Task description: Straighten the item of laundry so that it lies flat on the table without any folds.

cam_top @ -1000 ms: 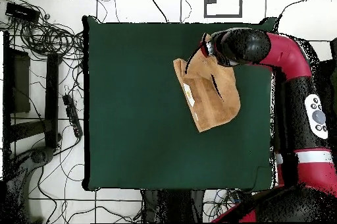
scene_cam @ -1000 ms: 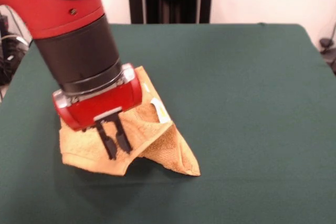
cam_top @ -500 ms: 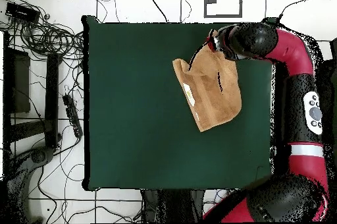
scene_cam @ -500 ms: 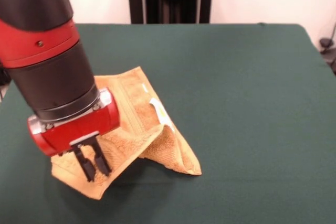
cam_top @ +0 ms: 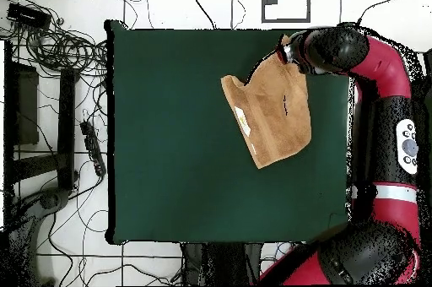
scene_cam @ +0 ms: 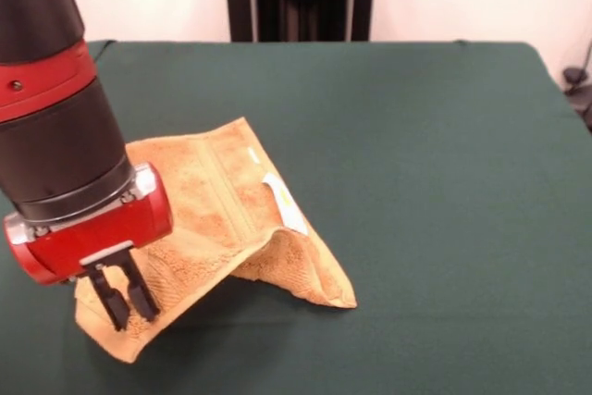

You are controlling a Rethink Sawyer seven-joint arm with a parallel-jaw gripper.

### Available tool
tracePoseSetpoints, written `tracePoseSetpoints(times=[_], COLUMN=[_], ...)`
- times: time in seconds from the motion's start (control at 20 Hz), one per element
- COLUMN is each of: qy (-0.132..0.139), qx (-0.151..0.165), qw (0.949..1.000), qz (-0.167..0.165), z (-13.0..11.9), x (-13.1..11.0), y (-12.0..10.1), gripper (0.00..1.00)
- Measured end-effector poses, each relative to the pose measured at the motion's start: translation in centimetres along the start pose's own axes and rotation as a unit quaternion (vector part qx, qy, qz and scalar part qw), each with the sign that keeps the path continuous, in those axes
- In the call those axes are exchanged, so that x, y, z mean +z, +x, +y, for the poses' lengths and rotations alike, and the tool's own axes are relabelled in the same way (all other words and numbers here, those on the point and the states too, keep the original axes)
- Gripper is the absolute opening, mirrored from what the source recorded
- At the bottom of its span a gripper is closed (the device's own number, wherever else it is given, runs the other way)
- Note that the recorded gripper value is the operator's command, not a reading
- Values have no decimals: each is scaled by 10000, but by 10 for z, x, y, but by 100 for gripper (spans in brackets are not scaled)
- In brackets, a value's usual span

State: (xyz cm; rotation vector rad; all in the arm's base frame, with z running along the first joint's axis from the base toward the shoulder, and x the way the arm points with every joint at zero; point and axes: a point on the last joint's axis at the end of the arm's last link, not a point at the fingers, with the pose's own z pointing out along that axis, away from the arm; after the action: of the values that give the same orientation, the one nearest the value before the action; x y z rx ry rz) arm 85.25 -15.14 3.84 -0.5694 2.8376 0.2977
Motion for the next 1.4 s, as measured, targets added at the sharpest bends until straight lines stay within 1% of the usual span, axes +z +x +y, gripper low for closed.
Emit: tracePoseSetpoints(times=[0.25, 0.3, 1.05, 1.4], qy=[24, 27, 78, 126], qx=[50, 57, 35, -17], qw=[10000, 10000, 10000, 9999], qz=[-11, -13, -9, -4], z=[-8, -9, -11, -14], x=[-4, -5, -8, -26], y=[4, 5, 4, 6], gripper=[0, 100, 100, 100])
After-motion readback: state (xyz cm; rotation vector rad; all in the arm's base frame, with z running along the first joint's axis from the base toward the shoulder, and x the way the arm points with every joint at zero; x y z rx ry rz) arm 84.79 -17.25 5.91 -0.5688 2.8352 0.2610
